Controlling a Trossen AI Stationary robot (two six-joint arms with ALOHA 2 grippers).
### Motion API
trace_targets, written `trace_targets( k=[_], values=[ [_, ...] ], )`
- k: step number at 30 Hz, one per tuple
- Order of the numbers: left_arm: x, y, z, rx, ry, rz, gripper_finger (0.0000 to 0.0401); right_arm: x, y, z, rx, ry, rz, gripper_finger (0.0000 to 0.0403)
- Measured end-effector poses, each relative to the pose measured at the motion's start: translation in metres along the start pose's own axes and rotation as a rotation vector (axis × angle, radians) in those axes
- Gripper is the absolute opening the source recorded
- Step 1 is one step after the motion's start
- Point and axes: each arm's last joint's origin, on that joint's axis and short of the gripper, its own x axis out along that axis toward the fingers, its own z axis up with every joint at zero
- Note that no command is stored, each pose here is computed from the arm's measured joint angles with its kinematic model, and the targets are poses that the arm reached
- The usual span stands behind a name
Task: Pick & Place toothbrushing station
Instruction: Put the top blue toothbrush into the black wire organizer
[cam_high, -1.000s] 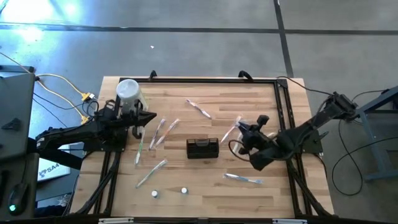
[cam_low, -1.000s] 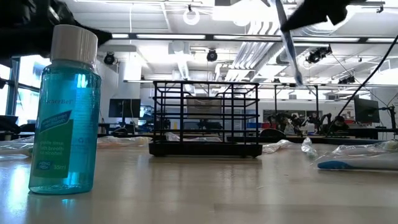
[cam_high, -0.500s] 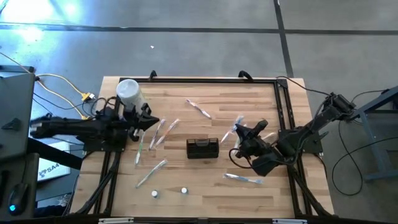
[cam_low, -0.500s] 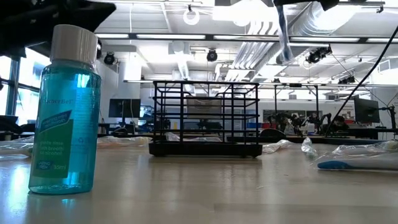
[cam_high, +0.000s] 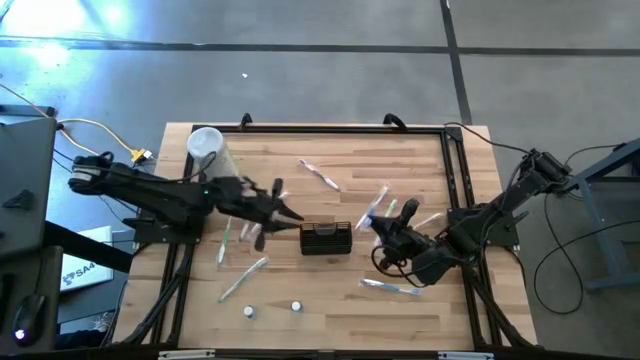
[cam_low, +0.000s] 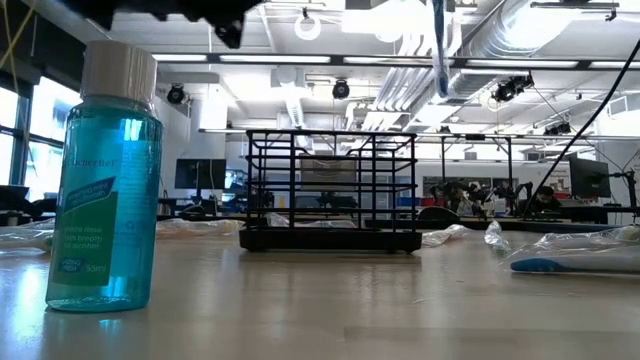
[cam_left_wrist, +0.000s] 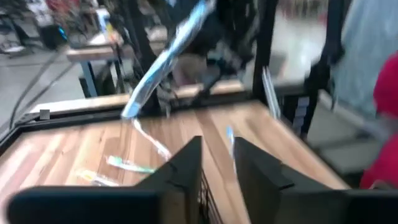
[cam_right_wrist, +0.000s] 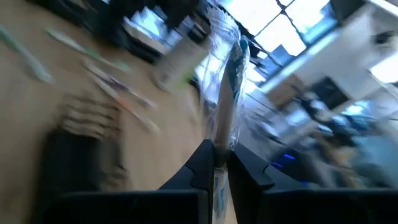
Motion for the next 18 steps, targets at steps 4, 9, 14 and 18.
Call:
trace_targets(
  k=[4, 9, 14, 18],
  values=[
    [0.022, -0.01, 0.005, 0.184, 0.06, -0.055, 0.0158, -0.002, 0.002, 0.011, 0.063, -0.091, 0.123, 0.002],
    [0.037, -0.028, 0.004, 0.43, 0.076, -0.022, 0.0178, -0.004, 0.001, 0.025, 0.112, -0.245, 0.273, 0.002],
    [0.041, -0.042, 0.001, 0.621, 0.12, 0.08, 0.017, 0.0, -0.004, 0.035, 0.181, -0.377, 0.386, 0.002],
    [0.039, -0.063, -0.001, 0.843, 0.167, 0.099, 0.0156, 0.012, -0.015, 0.039, 0.36, -0.409, 0.43, 0.002]
  ],
)
